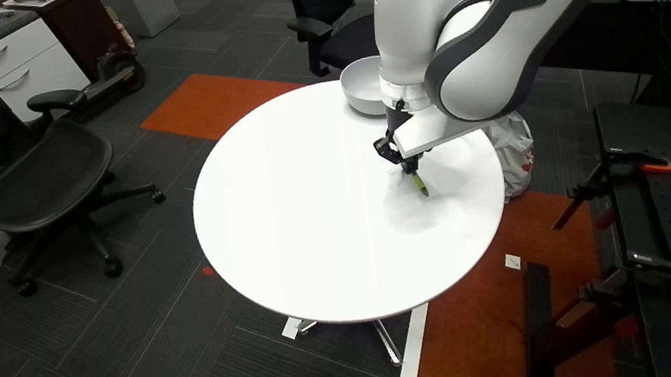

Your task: Put the pen in the white bowl

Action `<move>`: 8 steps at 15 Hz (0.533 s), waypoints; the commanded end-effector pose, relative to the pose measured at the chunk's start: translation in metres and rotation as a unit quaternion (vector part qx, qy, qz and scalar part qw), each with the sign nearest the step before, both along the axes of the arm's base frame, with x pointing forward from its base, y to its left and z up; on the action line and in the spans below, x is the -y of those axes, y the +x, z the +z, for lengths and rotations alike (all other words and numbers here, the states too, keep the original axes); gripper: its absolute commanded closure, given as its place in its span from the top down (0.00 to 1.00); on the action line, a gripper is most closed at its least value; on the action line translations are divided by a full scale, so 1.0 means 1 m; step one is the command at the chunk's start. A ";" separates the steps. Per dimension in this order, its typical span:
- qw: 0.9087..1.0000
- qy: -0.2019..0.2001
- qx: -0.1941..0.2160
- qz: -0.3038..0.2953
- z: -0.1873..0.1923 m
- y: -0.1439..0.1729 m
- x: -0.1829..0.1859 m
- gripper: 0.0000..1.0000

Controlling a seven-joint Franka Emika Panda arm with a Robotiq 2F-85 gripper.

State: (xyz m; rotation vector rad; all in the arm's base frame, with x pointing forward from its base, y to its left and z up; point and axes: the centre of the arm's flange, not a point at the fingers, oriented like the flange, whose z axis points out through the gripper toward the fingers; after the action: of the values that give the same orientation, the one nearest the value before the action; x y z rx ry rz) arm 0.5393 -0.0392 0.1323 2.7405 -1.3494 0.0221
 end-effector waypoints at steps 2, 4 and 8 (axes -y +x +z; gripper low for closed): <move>0.998 -0.026 0.061 0.021 0.050 0.014 0.003 0.03; 0.995 -0.046 0.078 0.032 0.076 0.024 0.014 0.03; 0.991 -0.083 0.100 0.027 0.119 0.041 0.054 0.03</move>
State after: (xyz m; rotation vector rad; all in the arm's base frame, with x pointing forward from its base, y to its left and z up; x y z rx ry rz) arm 0.5744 -0.0741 0.2182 2.7355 -1.2440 0.3537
